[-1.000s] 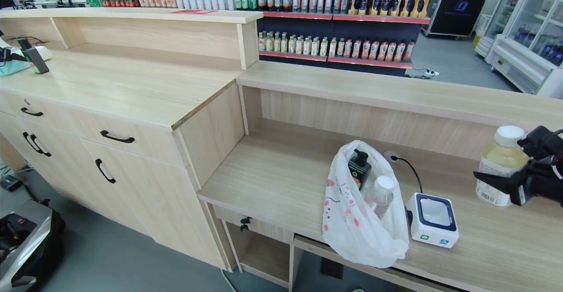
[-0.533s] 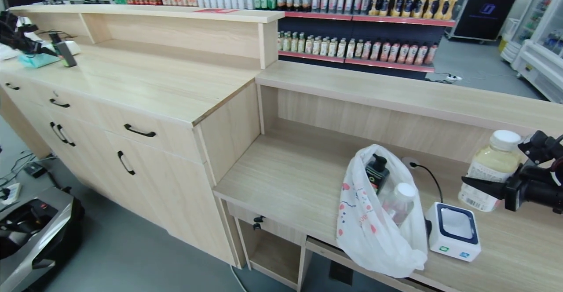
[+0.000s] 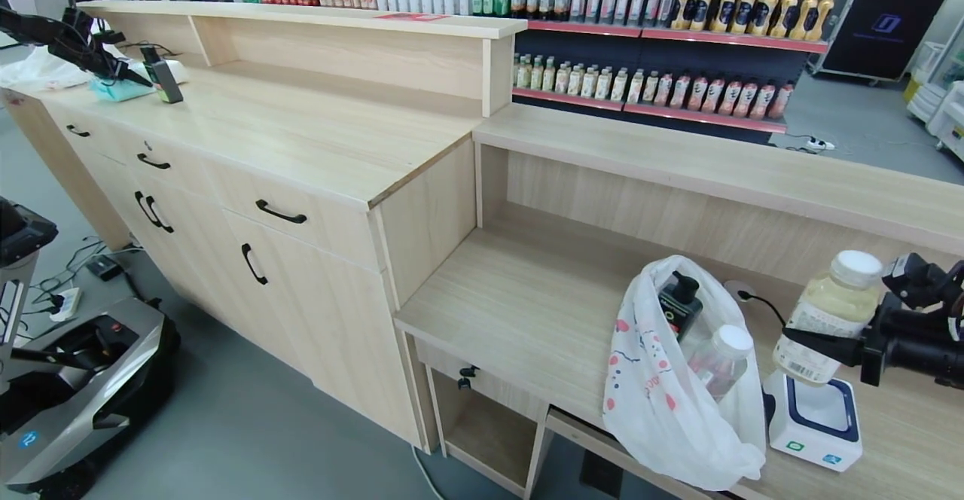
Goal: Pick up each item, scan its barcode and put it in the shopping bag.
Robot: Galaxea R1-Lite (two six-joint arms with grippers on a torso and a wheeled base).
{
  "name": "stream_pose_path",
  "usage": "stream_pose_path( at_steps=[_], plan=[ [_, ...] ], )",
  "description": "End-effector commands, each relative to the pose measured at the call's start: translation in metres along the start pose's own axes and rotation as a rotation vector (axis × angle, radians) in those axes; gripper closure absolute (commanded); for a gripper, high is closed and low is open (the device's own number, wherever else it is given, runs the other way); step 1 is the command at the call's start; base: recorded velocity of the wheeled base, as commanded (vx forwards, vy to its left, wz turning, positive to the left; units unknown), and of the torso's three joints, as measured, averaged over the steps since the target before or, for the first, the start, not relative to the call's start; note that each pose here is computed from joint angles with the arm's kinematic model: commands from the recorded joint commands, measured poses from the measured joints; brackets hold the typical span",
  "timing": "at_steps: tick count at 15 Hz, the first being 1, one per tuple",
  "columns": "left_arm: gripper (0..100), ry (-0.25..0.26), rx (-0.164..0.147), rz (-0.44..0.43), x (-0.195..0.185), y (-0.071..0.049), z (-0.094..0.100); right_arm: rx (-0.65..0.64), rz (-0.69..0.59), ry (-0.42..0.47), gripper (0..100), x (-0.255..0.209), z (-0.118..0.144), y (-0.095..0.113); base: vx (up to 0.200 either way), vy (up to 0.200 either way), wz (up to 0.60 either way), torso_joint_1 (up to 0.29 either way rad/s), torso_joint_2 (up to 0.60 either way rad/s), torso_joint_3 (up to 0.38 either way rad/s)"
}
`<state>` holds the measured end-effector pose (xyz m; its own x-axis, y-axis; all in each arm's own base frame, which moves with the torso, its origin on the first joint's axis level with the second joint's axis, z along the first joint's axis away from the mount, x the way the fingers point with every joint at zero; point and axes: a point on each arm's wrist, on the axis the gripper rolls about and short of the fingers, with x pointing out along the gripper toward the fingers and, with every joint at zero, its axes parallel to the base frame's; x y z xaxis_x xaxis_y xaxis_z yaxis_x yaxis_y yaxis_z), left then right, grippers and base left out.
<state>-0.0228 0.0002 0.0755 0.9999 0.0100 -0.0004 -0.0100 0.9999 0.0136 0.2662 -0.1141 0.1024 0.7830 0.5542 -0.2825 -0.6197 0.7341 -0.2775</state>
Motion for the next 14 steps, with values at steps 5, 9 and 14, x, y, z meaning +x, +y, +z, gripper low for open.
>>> stream_pose_path(
  at_steps=[5,9,14],
  plan=[
    [100,0.0,-0.001,0.001,0.0,0.0,0.0,0.008,0.147,-0.044,100,0.02,-0.044,0.003,0.0,0.0,0.0,0.0,0.0,0.0],
    [100,0.0,0.0,0.001,0.0,0.0,0.0,0.023,0.176,-0.074,100,0.029,-0.057,-0.005,0.0,0.0,0.0,0.0,0.0,0.0],
    [100,0.0,0.0,0.001,0.0,0.0,0.0,0.051,0.222,-0.112,100,0.036,-0.067,-0.006,0.0,0.0,0.0,0.0,0.0,0.0]
  ],
)
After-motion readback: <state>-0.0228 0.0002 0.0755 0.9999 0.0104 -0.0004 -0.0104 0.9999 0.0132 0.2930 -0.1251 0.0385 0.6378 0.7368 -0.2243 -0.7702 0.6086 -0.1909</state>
